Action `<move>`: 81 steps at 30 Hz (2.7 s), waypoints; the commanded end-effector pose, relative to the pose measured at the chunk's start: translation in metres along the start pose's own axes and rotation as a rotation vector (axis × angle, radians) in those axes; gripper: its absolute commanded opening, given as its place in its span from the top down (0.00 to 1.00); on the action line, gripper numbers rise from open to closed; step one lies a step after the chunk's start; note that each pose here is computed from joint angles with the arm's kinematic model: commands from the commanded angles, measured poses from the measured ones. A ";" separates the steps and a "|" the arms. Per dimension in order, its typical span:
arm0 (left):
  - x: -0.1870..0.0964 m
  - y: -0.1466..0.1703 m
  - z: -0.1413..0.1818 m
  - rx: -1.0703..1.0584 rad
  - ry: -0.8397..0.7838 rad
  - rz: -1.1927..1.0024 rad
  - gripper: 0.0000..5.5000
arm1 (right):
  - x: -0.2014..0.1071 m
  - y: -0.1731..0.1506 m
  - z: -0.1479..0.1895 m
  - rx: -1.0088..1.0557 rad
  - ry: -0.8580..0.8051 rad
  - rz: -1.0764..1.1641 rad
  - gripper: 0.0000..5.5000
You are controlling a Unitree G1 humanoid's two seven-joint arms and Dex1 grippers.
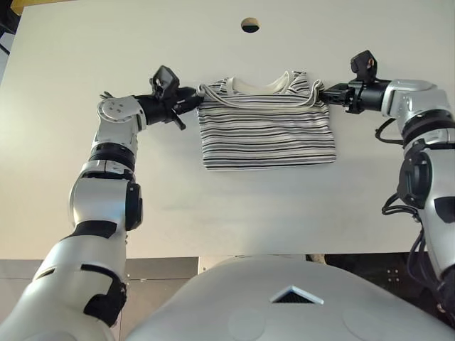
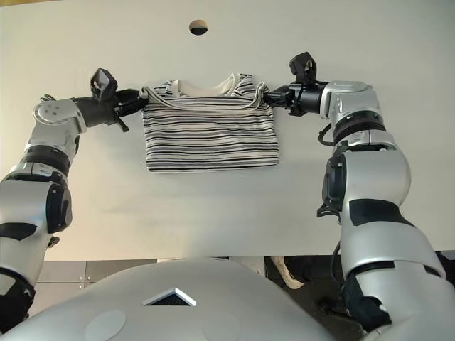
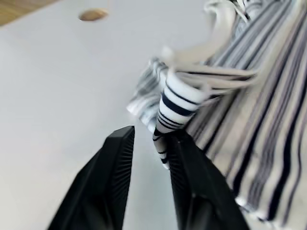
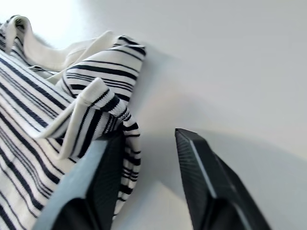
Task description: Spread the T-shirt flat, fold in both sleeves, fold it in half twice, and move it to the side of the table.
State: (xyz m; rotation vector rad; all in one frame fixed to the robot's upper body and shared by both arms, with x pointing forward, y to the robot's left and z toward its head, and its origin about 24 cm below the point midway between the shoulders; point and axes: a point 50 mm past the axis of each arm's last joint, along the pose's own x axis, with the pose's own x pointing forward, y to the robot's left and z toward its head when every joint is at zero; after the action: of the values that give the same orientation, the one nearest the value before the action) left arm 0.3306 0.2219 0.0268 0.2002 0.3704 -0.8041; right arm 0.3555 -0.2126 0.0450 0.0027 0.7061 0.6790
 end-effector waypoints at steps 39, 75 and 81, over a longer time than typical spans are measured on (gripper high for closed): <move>-0.059 0.017 0.125 0.585 -0.344 0.047 0.24 | 0.032 0.116 0.030 -0.915 0.129 0.509 0.15; -0.036 -0.023 0.139 0.655 -0.391 -0.023 0.24 | 0.019 0.110 0.041 -1.560 0.797 0.741 0.15; -0.031 -0.024 0.143 0.661 -0.388 -0.048 0.24 | 0.011 0.116 0.093 -1.444 0.645 0.637 0.15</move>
State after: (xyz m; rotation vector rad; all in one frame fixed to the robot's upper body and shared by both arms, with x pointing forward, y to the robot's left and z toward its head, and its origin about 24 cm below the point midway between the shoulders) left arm 0.3257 0.1839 0.1647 0.6272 -0.2703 -0.9666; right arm 0.3419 -0.0996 0.1125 -1.4446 0.7105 1.7632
